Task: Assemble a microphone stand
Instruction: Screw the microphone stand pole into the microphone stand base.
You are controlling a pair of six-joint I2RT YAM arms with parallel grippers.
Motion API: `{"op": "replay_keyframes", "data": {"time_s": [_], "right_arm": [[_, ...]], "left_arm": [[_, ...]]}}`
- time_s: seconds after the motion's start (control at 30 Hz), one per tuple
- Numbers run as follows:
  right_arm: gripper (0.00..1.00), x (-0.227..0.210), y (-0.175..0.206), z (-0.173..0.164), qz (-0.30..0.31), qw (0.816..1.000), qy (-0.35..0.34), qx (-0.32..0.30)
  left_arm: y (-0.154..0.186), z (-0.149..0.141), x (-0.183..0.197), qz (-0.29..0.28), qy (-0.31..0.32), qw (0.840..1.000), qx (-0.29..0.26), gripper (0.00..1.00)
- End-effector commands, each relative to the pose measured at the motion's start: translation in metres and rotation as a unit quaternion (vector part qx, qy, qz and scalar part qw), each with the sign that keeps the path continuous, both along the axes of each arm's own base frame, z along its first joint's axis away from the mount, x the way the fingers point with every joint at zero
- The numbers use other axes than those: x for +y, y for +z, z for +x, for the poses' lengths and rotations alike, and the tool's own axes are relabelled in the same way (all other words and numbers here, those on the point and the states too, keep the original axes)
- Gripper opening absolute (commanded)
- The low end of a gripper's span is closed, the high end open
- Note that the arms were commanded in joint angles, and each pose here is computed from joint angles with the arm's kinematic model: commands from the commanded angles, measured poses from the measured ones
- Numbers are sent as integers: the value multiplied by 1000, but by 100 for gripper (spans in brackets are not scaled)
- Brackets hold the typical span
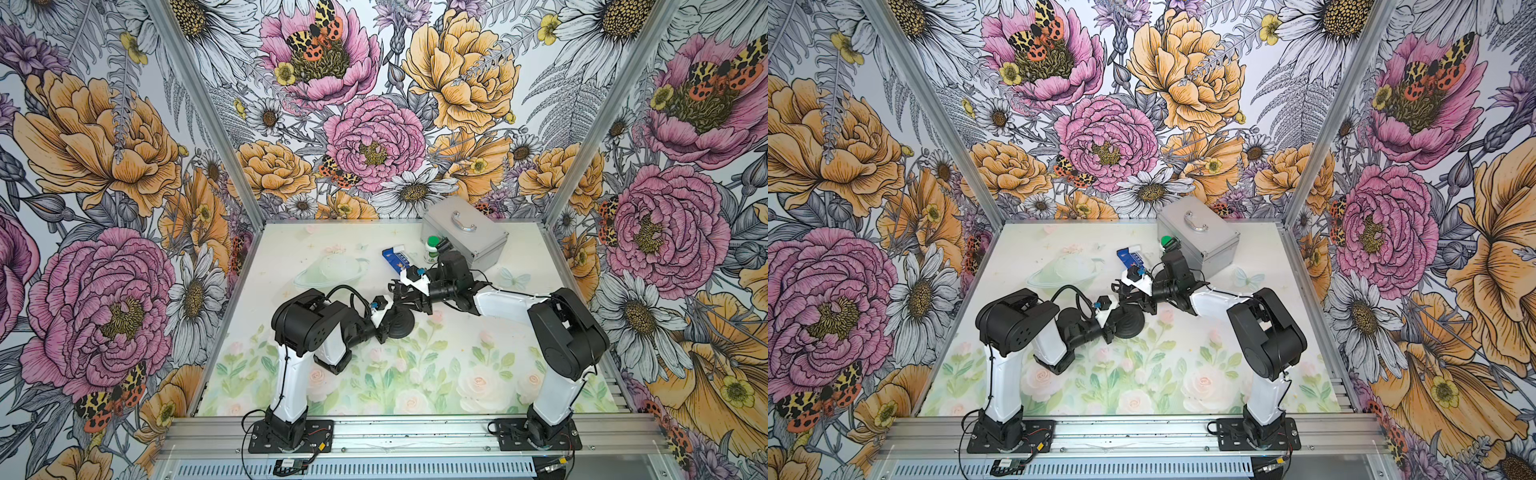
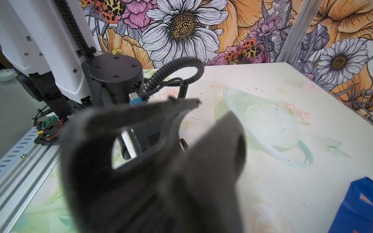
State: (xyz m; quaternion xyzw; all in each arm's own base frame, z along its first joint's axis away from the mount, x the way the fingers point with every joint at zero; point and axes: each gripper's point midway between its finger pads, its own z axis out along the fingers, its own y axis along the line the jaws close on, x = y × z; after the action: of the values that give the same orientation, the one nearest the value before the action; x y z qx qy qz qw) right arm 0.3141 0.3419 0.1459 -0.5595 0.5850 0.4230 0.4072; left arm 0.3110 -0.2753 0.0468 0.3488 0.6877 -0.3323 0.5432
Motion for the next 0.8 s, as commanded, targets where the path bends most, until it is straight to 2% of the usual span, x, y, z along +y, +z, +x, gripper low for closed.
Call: {"op": "replay_keyframes", "data": {"time_s": [0.0,0.1,0.2,0.3,0.33,0.4,0.47,0.53,0.6,0.63,0.7,0.77], "right_arm": [[26,3,10,-2,14,1000,19,0],[17,2,9,5,7,1000,0,-3],[1,1,5,18,3,999,-42,8],[0,-1,-1,35,27,992,-125,15],[0,-7,-1,45,47,981,-187,6],[0,-29,2,57,81,943,-321,-27],[0,-55,0,58,84,883,-457,-62],[0,-64,-6,50,62,845,-524,-87],[0,-57,-13,38,47,830,-548,-98],[0,-53,-16,34,42,830,-548,-99],[0,-41,-23,30,37,844,-527,-95],[0,-23,-24,22,35,878,-467,-99]], "left_arm": [[-19,-7,-1,11,-9,999,33,20],[-19,-6,-1,11,-9,999,34,20],[-19,-6,-1,10,-9,999,34,20],[-19,-6,0,11,-8,999,35,20],[-18,-6,-1,10,-8,999,33,20],[-18,-5,0,10,-7,999,33,20],[-18,-6,-1,10,-7,999,34,20],[-19,-6,-1,10,-8,999,35,20],[-18,-6,-1,9,-9,999,35,20],[-18,-6,-1,9,-9,999,35,20],[-18,-6,-1,9,-9,999,34,20],[-17,-6,-1,8,-8,999,34,20]]}}
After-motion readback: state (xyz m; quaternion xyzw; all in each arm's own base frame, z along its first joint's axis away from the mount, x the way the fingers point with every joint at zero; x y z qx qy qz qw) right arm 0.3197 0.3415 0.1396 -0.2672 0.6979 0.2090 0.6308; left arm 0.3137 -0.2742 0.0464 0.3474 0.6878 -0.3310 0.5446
